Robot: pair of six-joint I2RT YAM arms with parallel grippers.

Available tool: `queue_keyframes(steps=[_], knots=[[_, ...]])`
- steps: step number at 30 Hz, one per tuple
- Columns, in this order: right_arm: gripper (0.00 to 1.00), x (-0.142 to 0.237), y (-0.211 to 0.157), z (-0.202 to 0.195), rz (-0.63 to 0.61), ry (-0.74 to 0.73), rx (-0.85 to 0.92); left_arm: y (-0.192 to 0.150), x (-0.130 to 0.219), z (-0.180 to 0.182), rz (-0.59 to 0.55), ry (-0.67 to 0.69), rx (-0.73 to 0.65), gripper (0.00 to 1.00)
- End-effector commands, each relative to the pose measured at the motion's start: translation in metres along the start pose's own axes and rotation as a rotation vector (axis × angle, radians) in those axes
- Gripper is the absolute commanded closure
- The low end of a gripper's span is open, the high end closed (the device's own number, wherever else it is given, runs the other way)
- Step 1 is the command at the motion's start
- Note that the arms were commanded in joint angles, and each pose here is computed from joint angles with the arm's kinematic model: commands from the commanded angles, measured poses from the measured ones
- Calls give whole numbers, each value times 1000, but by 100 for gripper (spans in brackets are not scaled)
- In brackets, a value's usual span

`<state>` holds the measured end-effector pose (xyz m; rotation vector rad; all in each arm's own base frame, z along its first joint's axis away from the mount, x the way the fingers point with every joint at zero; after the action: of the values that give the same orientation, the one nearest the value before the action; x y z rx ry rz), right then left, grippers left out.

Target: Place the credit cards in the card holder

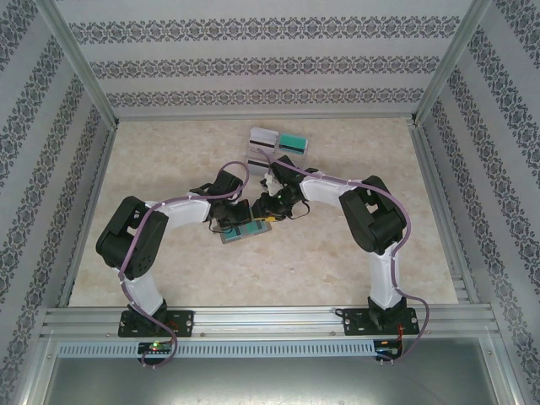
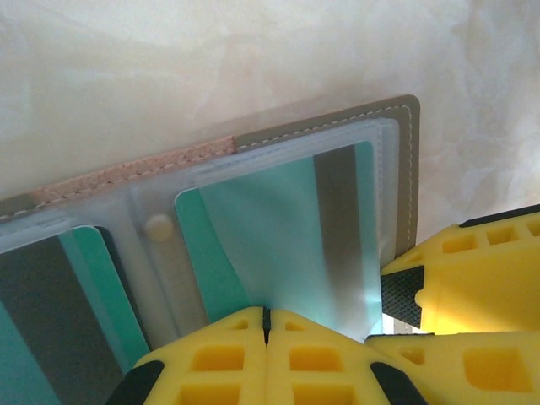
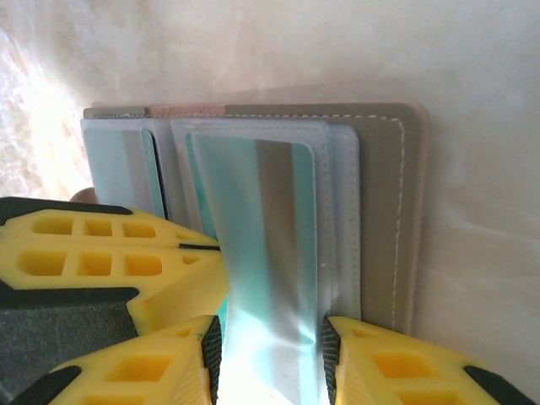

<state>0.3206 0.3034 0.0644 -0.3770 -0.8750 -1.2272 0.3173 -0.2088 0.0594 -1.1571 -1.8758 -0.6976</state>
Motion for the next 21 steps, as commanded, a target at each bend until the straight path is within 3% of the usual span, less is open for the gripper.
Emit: queue_keyframes(steps=[1, 12, 21], knots=[[60, -14, 6, 27, -3, 109, 41, -7, -11, 10, 32, 16, 20, 100], [60, -7, 0, 5, -2, 47, 13, 4, 12, -11, -7, 9, -25, 95], [60, -6, -5, -4, -1, 33, 1, 11, 36, -19, -40, 72, -86, 75]])
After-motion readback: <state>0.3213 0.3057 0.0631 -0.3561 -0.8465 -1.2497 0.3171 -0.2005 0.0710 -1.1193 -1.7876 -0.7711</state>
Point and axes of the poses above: each hand's point on the last joint's axis, 136 mm out from that joint toward the fingers, its own x axis back along the fingers, its own z axis along the line the jaws close on, y = z × x, the point moved 4 cm from there along x, back along the fingers, and after that the axes turned 13 degrees about x, right-handed, at the moved point
